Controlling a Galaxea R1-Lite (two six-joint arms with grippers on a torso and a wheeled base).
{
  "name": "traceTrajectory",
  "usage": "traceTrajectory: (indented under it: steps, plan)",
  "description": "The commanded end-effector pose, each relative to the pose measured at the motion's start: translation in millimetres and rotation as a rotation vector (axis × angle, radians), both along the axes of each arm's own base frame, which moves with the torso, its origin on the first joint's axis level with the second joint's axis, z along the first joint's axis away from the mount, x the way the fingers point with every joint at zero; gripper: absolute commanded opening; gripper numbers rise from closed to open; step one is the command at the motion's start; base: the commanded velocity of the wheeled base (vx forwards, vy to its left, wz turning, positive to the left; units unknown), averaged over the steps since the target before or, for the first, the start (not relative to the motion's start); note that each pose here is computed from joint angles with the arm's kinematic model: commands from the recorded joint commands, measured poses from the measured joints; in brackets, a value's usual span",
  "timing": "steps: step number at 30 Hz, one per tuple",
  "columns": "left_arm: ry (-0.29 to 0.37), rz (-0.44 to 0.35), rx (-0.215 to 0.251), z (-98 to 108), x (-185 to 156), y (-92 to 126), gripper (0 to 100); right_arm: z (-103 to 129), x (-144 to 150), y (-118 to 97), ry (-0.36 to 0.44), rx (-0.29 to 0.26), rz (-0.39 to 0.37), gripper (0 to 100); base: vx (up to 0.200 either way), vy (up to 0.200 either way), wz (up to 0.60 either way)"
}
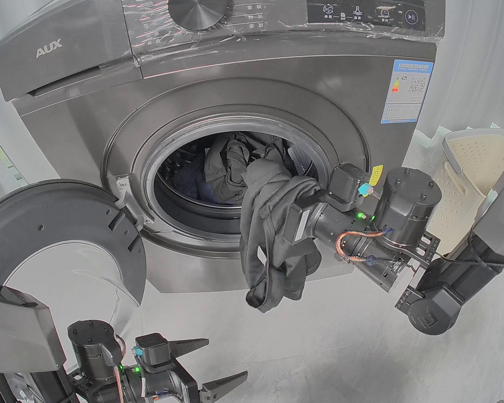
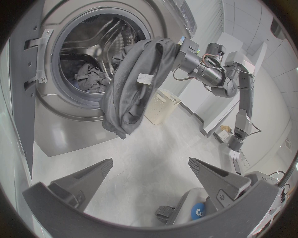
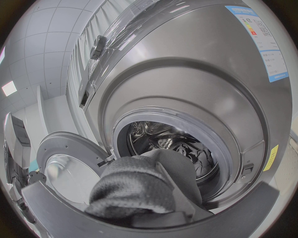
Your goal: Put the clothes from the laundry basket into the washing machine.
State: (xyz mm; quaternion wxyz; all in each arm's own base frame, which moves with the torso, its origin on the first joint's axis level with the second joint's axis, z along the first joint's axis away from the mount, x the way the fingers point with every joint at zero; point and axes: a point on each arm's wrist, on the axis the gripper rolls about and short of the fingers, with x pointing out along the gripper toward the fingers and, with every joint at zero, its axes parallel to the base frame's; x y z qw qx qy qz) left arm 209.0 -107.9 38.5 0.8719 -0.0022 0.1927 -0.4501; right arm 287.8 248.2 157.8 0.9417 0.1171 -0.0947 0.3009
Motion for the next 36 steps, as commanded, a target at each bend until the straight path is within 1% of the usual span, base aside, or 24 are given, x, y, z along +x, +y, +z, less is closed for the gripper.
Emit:
traceTrajectory:
  steps: [1,2,6,7,10,12,16,19,23,30,32,33,34,36]
  plan:
    - [-0.012,-0.017,-0.007,5,-5,3,100,0,-2,4,-0.003,0.001,0.009,0,0.0,0.0,0.0]
    - [-0.023,-0.014,-0.01,7,-4,2,100,0,-1,4,-0.002,0.0,0.009,0,0.0,0.0,0.0]
    - [-0.132,0.011,-0.066,21,25,-13,100,-2,-5,7,0.003,-0.004,0.022,0,0.0,0.0,0.0]
    - [-0.168,0.034,-0.084,26,34,-18,100,-2,-7,9,0.004,-0.005,0.031,0,0.0,0.0,0.0]
    - [-0.226,0.087,-0.132,35,56,-34,100,-2,-11,14,0.005,-0.006,0.046,0,0.0,0.0,0.0]
    - [-0.244,0.103,-0.157,39,63,-41,100,-2,-15,17,0.005,-0.006,0.058,0,0.0,0.0,0.0]
    - [-0.25,0.084,-0.192,42,69,-53,100,-4,-17,20,0.013,-0.014,0.068,0,0.0,0.0,0.0]
    - [-0.254,0.075,-0.203,42,72,-59,100,-8,-15,22,0.02,-0.02,0.068,0,0.0,0.0,0.0]
    - [-0.26,0.072,-0.202,37,80,-64,100,-11,-16,26,0.027,-0.023,0.066,0,0.0,0.0,0.0]
    - [-0.267,0.095,-0.193,21,103,-70,100,-7,-26,31,0.022,-0.014,0.092,0,0.0,0.0,0.0]
    - [-0.28,0.119,-0.196,18,112,-73,100,-3,-31,31,0.02,-0.01,0.101,0,0.0,0.0,0.0]
    - [-0.28,0.119,-0.196,18,112,-73,100,-3,-31,31,0.02,-0.01,0.101,0,0.0,0.0,0.0]
    - [-0.302,0.149,-0.205,17,121,-76,100,-5,-35,32,0.029,-0.015,0.107,0,0.0,0.0,0.0]
    - [-0.32,0.173,-0.211,17,128,-79,100,-7,-38,32,0.039,-0.016,0.092,0,0.0,0.0,0.0]
